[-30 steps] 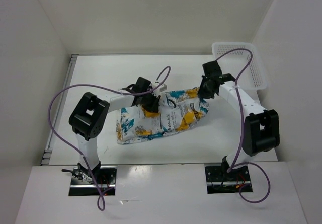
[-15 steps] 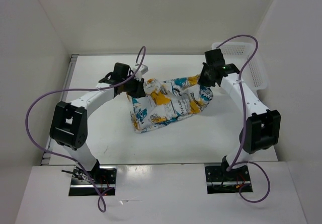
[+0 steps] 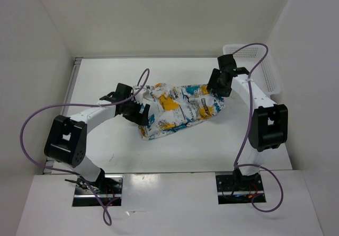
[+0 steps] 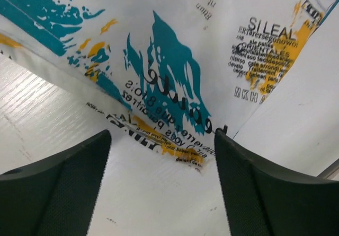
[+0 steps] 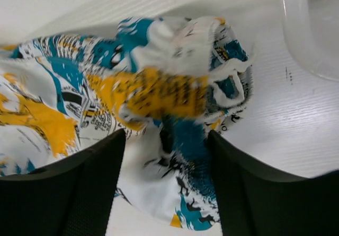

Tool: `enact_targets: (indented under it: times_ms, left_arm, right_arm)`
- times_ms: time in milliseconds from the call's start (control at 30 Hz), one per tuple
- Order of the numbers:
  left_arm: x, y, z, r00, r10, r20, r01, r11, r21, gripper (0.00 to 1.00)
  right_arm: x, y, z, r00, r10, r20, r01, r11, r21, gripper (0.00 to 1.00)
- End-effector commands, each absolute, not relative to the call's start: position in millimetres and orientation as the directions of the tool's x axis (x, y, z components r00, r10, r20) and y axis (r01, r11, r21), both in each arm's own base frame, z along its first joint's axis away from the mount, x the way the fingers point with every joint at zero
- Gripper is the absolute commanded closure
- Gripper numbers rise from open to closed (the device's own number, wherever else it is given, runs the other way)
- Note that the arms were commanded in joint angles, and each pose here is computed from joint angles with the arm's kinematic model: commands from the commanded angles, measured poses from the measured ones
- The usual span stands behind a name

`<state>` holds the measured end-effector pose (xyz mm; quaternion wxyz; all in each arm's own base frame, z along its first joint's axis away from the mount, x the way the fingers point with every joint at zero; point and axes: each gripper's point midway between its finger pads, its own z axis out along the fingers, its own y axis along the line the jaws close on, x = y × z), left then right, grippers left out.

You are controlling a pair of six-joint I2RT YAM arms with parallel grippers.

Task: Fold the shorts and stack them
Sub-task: Fold the shorts

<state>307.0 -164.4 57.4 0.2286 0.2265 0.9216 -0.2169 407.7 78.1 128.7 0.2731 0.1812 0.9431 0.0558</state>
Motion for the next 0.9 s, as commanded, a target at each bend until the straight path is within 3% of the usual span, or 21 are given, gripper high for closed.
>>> enact_targets:
  times_ms: [0,67,200,367,500,600,667,867]
  left_arm:
    - [301.1,-157.9,53.0,-0.786,0.32,-0.529,0.514,0.813,-0.273,0.1]
    - [300.6,-159.8,44.6,-0.791,0.321,-0.521,0.516,0.808,-0.286,0.08]
    - [311.1,-168.7,42.6,-0.776,0.315,-0.547,0.534,0.789,-0.303,0.08]
    - [316.2,-164.3,30.5,-0.784,0.319,-0.533,0.519,0.808,-0.28,0.18]
    - [310.1,-161.1,14.4,-0.804,0.334,-0.493,0.506,0.82,-0.269,0.36]
    - [303.7,-143.1,6.2,-0.831,0.345,-0.436,0.465,0.862,-0.204,0.8]
    - [307.6,-121.0,5.1,-0.857,0.315,-0.408,0.408,0.898,-0.164,1.0]
    - [320.0,-84.3,36.6,-0.87,0.22,-0.441,0.309,0.941,-0.139,1.0]
  right_arm:
    - [412.9,82.7,132.7,-0.776,0.366,-0.514,0.284,0.93,0.234,0.29]
    - [415.5,83.2,140.8,-0.765,0.368,-0.528,0.279,0.929,0.243,0.17]
    - [420.5,85.7,151.8,-0.756,0.37,-0.541,0.268,0.928,0.259,0.14]
    - [421.9,87.3,159.6,-0.75,0.363,-0.553,0.251,0.93,0.269,0.14]
    - [420.5,88.9,168.5,-0.742,0.364,-0.563,0.24,0.928,0.285,0.14]
    - [416.7,91.9,169.0,-0.751,0.354,-0.558,0.219,0.93,0.295,0.13]
    - [413.6,93.5,169.3,-0.757,0.344,-0.555,0.205,0.932,0.299,0.09]
    - [396.3,99.8,155.6,-0.8,0.305,-0.516,0.158,0.938,0.309,0.0]
